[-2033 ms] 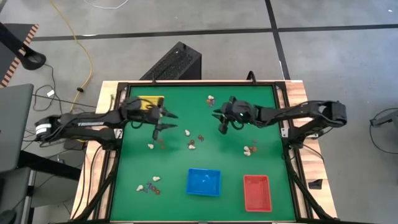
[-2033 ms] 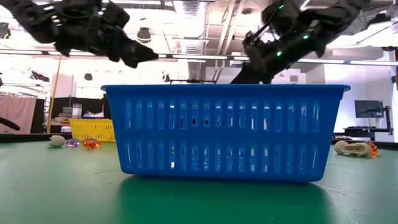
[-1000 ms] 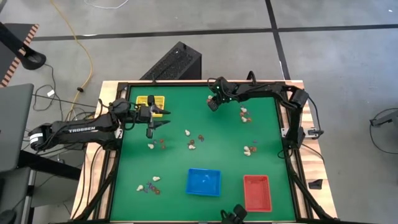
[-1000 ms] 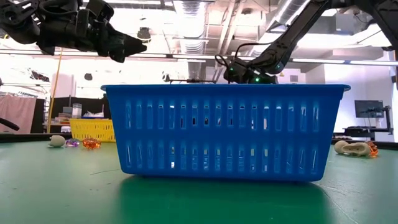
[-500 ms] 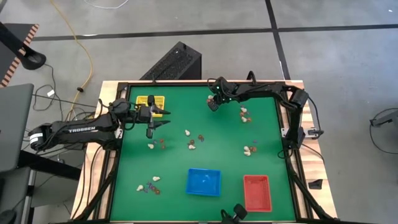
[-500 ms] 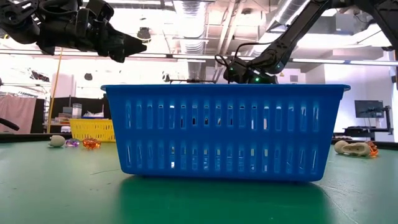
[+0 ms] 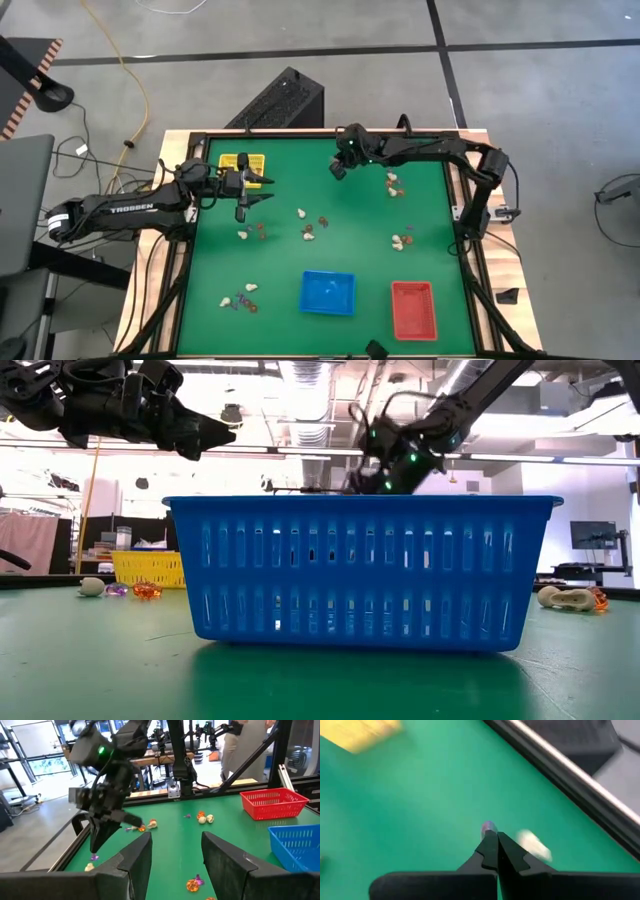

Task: Sort Halloween decoration
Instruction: Put the purple witch hat toy into the yellow basket

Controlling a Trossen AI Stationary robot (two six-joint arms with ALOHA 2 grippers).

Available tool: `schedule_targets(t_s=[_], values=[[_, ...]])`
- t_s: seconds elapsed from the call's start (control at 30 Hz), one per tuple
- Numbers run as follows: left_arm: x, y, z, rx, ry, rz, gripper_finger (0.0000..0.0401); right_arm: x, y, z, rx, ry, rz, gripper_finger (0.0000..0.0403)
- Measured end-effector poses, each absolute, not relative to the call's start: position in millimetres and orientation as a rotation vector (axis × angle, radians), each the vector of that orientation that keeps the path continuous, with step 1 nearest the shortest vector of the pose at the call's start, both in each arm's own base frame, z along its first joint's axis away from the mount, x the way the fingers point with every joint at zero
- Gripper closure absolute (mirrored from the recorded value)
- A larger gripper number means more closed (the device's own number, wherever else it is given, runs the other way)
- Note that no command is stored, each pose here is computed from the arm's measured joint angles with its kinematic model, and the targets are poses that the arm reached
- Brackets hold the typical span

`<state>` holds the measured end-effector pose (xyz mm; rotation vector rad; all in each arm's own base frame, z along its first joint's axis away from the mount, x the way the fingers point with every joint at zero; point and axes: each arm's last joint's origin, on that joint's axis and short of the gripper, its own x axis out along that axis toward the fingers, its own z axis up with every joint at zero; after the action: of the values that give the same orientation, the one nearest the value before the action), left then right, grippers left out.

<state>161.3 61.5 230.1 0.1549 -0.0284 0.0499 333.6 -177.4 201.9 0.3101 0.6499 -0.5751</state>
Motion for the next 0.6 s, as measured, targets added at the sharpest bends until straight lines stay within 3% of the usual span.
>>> schedule_targets(t_s=[0.33, 0.6], values=[[161.3, 61.4, 230.7, 0.16, -0.035, 0.05, 0.0239, 412.3, -117.7, 222.4, 0.186, 0.443, -0.351, 0.0384], [154.0, 61.6, 241.9, 0.164, -0.104, 0.149, 0.0239, 493.9, -114.4, 228.0, 0.096, 0.417, -0.229, 0.0384]])
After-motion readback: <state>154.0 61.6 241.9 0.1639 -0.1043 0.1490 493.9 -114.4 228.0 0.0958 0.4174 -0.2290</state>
